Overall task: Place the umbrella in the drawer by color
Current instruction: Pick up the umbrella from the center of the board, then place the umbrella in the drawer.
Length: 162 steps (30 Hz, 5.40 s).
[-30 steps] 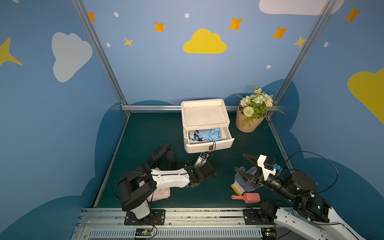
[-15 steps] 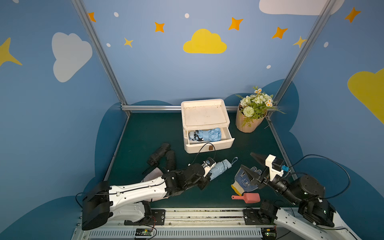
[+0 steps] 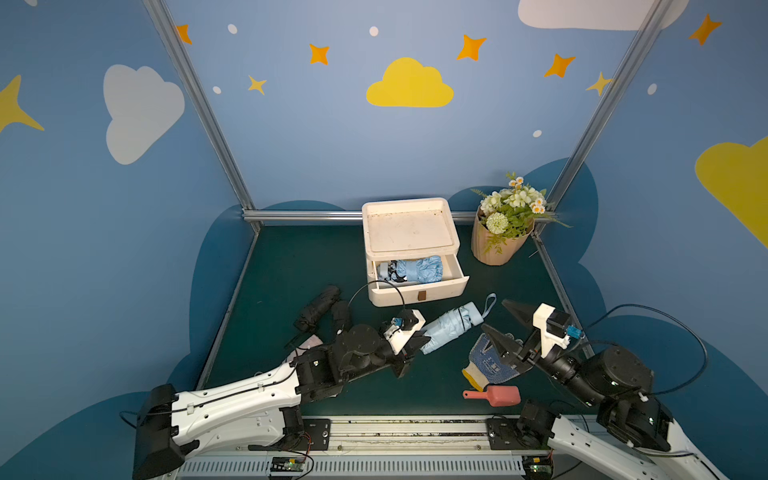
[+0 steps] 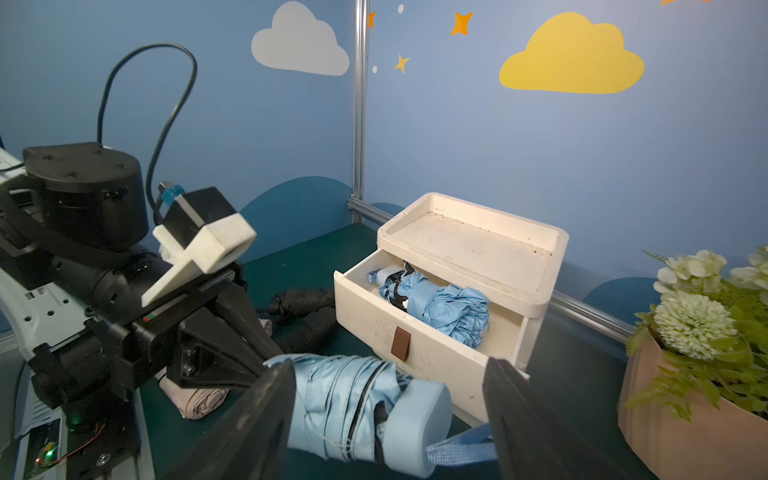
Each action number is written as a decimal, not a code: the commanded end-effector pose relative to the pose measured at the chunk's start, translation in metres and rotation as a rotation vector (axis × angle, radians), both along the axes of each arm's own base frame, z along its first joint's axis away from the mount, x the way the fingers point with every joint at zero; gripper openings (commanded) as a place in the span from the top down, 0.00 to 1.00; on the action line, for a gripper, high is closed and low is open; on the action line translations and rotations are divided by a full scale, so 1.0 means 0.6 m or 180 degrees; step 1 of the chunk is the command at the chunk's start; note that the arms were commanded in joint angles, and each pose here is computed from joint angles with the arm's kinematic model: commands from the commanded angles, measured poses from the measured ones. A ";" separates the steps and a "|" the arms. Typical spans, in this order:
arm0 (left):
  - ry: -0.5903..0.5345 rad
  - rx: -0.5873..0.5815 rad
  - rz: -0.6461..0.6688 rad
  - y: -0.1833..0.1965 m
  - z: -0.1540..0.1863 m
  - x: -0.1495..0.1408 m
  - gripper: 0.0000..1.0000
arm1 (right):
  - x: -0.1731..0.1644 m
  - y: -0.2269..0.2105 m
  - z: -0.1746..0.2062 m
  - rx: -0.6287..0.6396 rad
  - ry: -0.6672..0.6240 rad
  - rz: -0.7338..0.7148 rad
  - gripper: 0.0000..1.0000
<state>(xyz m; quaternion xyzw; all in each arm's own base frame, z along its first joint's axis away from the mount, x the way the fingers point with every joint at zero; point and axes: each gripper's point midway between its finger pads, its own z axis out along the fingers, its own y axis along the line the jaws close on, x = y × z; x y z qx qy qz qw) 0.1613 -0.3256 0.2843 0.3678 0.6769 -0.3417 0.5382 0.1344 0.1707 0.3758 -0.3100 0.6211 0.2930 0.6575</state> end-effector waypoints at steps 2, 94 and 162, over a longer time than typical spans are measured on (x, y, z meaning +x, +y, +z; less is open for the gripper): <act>-0.0355 -0.0692 0.0565 0.035 0.119 0.045 0.98 | -0.014 0.033 0.037 0.0241 0.0025 0.0338 0.25; -0.0189 -0.0671 0.2089 0.294 0.032 0.075 0.07 | 0.274 0.081 -0.100 -0.6086 -0.1294 -0.0090 1.00; 0.0069 -0.0529 0.2346 0.257 0.044 0.168 0.19 | 0.169 0.166 -0.070 -0.1183 0.0657 -0.0353 0.56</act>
